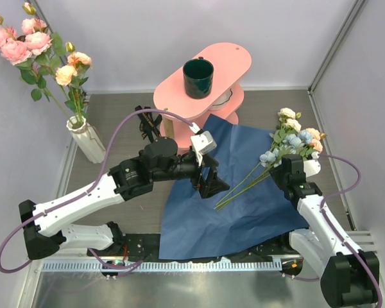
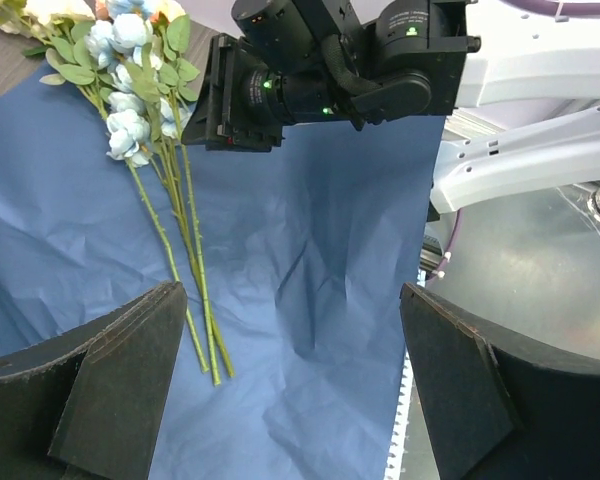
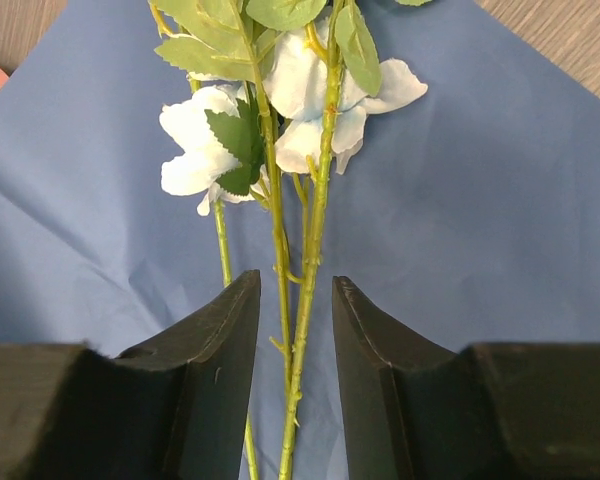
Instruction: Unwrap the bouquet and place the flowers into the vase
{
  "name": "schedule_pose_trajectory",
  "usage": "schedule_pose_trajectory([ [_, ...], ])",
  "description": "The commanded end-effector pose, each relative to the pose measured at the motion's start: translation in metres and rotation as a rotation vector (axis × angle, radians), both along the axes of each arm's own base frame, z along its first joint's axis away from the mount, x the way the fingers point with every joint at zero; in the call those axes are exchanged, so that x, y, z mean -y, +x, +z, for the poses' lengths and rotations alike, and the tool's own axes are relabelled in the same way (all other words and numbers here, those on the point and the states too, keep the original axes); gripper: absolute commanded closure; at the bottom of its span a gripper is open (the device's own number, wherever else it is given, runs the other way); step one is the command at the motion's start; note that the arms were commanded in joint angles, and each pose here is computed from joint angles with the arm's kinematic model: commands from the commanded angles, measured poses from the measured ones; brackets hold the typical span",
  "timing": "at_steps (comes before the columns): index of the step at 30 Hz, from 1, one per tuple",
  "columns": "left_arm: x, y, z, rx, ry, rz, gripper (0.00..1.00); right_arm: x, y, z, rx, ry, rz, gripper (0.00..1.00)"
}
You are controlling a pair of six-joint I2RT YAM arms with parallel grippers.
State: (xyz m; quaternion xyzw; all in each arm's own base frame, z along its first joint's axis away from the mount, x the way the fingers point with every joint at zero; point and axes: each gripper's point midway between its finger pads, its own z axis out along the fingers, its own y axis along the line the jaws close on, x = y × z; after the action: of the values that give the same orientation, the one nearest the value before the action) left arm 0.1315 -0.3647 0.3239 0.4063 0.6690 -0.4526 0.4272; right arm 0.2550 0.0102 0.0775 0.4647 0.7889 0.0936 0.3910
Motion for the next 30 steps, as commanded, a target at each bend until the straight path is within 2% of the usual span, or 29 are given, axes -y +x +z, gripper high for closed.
schedule_pose_trajectory([
  [1, 0.005, -0.008, 0.008, 0.030, -0.019, -0.014, 0.08, 0.005, 0.016, 0.002, 0.064, 0.002, -0.047, 0.61],
  [15, 0.017, -0.012, -0.013, 0.013, 0.041, -0.028, 0.08, 0.001, 0.018, -0.035, 0.027, 0.040, -0.055, 0.75],
  [20, 0.021, -0.012, -0.024, 0.003, 0.069, -0.030, 0.08, -0.001, 0.021, -0.039, 0.022, 0.042, -0.038, 0.75],
  [24, 0.024, -0.012, -0.030, 0.009, 0.096, -0.032, 0.08, -0.001, 0.021, -0.034, 0.039, 0.028, -0.020, 0.69],
  [30, 0.025, -0.012, -0.033, 0.010, 0.107, -0.035, 0.08, 0.004, 0.016, -0.023, 0.089, 0.009, -0.031, 0.68],
])
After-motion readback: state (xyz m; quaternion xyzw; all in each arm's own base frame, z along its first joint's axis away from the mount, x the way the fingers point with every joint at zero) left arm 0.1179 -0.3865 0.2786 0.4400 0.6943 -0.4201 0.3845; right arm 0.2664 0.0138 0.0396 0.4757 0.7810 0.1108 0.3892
